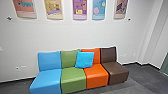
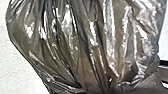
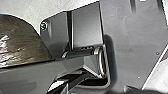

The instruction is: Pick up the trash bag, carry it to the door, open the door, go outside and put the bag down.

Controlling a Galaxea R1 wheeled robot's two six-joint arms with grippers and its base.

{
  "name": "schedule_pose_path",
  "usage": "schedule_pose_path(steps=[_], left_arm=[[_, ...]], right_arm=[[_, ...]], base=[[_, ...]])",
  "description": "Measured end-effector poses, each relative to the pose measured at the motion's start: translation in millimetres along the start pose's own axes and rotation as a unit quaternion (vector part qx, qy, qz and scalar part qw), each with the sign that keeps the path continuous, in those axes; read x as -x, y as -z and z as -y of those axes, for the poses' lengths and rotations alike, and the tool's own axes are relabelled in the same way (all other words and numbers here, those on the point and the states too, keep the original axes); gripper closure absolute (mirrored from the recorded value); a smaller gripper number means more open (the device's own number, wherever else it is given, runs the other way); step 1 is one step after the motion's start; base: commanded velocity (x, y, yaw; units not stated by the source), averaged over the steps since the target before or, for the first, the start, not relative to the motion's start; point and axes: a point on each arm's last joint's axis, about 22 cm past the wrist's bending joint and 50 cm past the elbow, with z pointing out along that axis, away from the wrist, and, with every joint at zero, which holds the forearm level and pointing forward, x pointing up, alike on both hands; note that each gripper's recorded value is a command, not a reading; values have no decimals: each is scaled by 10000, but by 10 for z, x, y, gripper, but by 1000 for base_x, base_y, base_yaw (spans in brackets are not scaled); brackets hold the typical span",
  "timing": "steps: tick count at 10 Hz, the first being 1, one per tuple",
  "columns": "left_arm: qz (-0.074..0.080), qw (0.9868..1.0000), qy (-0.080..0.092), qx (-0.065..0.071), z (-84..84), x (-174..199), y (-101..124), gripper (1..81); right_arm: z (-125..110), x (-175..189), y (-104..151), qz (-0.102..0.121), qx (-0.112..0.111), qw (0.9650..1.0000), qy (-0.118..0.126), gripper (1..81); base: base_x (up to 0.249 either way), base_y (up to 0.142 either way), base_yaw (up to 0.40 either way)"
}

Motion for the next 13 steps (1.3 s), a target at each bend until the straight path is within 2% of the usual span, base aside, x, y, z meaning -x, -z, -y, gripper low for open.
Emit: schedule_pose_path(steps=[1, 3, 4, 5, 6, 7, 8, 9, 10, 11, 13], left_arm=[[-1, 9999, -124, 6, -13, -3, -5, 811], [9, 9999, -134, 17, -52, 24, -30, 811], [35, 9999, -116, -11, -29, 85, -40, 811], [-1, 9999, -104, -58, -2, 107, -47, 811], [-152, 9997, -104, -150, 24, 66, -57, 811], [-480, 9983, -129, -295, 43, -81, -58, 811], [-813, 9957, -167, -409, 29, -269, -42, 811], [-985, 9940, -204, -424, -21, -388, -27, 811], [-1061, 9932, -236, -407, -63, -454, -15, 811], [-1079, 9931, -248, -390, -90, -463, -16, 811], [-1127, 9925, -265, -385, -115, -577, 6, 811]], right_arm=[[-21, -4, -11, -8, 58, 10000, 38, 10], [-47, -7, -19, -18, 119, 9999, 82, 10], [-47, -7, -19, -18, 120, 9999, 83, 10], [-43, -12, -19, -21, 117, 9999, 89, 10], [-40, -25, -18, -36, 114, 9999, 94, 10], [-19, -84, -15, -100, 100, 9998, 131, 10], [14, -167, -12, -191, 81, 9996, 171, 10], [45, -225, -9, -267, 58, 9994, 210, 10], [61, -262, -5, -323, 47, 9992, 241, 10], [64, -276, -2, -351, 44, 9991, 252, 10], [79, -376, 11, -397, 44, 9988, 269, 10]], base=[[0, 0, 0], [0, 0, 0], [0, 0, 0], [0, 0, 0], [0, 0, 0], [0, 0, 0], [0, 0, 0], [0, 0, 0], [-98, 0, 0], [-300, 0, 0], [0, 0, 0]])
